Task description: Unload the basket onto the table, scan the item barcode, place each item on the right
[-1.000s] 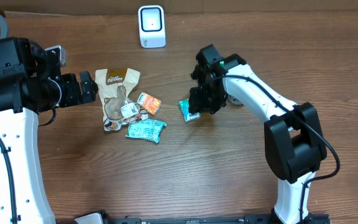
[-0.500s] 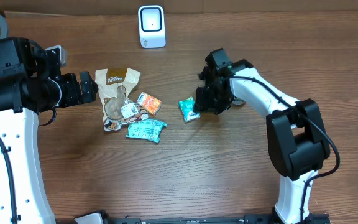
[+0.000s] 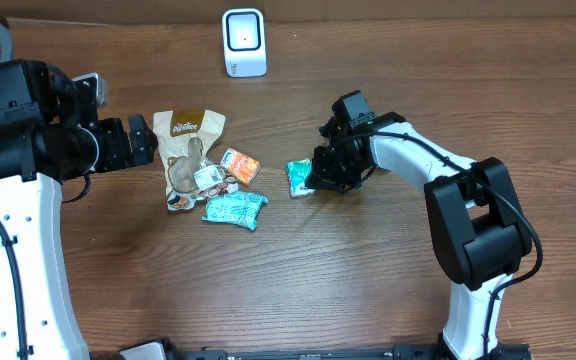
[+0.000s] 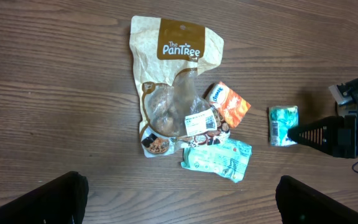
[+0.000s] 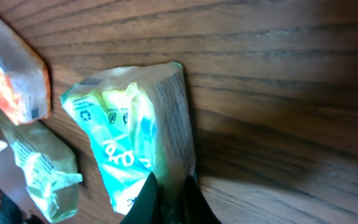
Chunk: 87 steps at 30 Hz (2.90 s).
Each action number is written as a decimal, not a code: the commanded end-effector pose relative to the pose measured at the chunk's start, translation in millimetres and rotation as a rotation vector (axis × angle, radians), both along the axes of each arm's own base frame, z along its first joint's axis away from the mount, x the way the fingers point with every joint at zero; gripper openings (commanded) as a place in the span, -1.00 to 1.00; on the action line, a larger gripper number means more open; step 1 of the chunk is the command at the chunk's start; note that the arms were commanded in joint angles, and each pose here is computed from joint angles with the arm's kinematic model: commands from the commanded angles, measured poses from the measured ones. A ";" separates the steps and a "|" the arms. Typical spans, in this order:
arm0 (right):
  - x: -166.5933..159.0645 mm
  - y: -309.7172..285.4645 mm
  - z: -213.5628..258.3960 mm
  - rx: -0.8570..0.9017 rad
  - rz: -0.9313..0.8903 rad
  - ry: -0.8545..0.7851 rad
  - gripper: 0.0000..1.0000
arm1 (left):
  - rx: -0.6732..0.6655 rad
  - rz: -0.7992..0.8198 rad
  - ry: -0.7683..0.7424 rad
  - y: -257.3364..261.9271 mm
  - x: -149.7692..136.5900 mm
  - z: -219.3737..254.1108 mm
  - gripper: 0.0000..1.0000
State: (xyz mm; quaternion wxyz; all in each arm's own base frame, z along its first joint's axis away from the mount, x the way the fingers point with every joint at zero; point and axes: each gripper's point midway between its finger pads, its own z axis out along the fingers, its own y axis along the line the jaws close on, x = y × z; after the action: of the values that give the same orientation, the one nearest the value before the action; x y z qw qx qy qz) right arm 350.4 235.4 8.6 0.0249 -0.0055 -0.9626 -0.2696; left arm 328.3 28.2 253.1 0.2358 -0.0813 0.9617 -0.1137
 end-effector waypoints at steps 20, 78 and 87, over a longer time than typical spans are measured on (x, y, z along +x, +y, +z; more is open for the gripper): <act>-8.3 21.0 210.7 0.952 0.230 -0.114 -0.92 | -0.015 -0.006 -0.007 -4.2 1.0 2.3 0.99; 256.5 72.7 215.6 -0.857 0.256 -1.487 -0.92 | -0.015 -0.006 -0.007 -4.2 1.0 2.2 0.99; 270.4 97.6 158.7 -0.952 0.559 -1.561 -0.92 | -0.015 -0.006 -0.007 -4.2 1.0 2.3 0.99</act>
State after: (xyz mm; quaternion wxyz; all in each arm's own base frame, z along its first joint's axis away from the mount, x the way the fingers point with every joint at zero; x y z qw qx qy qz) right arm 617.7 325.4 188.0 -0.5845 0.3286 -0.7121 0.2082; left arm 328.6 28.3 252.6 0.2349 -0.0815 0.9619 -0.1138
